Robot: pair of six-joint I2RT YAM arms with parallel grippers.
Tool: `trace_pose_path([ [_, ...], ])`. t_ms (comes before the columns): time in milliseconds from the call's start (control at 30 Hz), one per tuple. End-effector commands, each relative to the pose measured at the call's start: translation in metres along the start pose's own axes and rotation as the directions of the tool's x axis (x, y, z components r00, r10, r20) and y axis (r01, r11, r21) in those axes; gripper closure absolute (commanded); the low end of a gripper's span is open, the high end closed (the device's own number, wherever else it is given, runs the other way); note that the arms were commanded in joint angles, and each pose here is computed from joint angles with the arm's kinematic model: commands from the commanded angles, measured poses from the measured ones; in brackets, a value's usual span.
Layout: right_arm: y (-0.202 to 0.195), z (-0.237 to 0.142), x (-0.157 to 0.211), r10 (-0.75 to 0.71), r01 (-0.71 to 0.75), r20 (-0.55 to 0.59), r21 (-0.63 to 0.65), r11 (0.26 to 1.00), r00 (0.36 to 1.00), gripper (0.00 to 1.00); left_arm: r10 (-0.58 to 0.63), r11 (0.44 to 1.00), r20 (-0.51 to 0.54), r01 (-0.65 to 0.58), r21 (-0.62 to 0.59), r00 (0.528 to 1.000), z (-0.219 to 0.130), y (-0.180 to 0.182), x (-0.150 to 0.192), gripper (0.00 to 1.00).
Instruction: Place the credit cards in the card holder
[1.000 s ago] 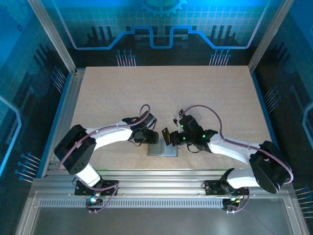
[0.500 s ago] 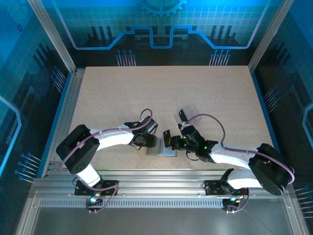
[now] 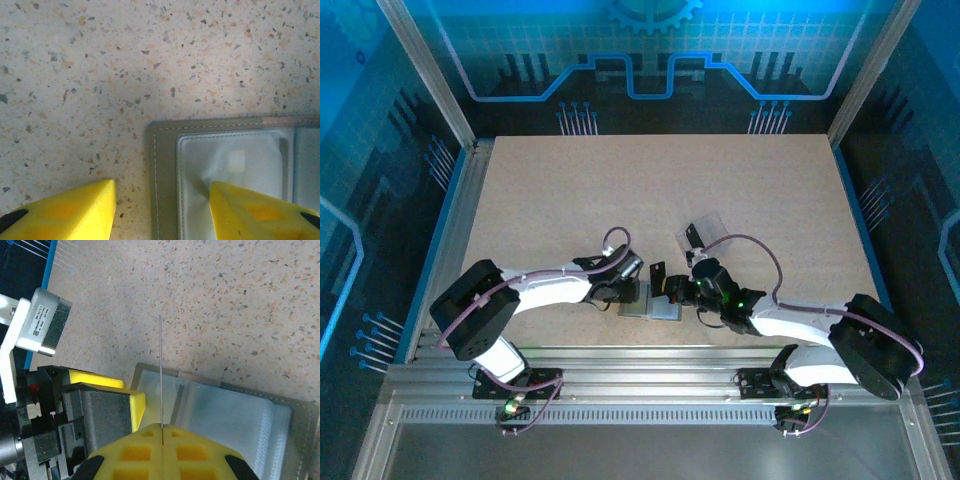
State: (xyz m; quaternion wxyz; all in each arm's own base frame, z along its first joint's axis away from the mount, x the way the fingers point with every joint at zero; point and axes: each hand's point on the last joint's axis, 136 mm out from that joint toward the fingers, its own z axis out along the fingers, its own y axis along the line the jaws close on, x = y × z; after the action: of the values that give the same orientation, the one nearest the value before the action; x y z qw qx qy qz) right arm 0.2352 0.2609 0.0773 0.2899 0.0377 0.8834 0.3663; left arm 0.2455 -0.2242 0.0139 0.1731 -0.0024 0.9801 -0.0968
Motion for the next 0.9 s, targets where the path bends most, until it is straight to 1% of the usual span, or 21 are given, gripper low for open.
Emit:
trace_pose_path([
  [0, 0.0, 0.006, 0.004, 0.012, -0.012, 0.01, 0.001, 1.0, 1.0, 1.0, -0.005, 1.0, -0.166, 0.006, 0.01, 0.986, 0.012, 0.003, 0.05, 0.47],
  [300, 0.001, 0.017, 0.011, 0.01, -0.01, -0.017, 0.012, 1.0, 1.0, 1.0, -0.012, 1.0, -0.165, 0.014, 0.01, 0.986, 0.01, 0.006, 0.054, 0.47],
  [867, 0.008, 0.024, 0.014, 0.098, -0.099, -0.037, -0.021, 0.995, 0.994, 1.0, -0.028, 0.999, -0.167, 0.03, 0.011, 0.986, 0.009, 0.009, 0.062, 0.48],
])
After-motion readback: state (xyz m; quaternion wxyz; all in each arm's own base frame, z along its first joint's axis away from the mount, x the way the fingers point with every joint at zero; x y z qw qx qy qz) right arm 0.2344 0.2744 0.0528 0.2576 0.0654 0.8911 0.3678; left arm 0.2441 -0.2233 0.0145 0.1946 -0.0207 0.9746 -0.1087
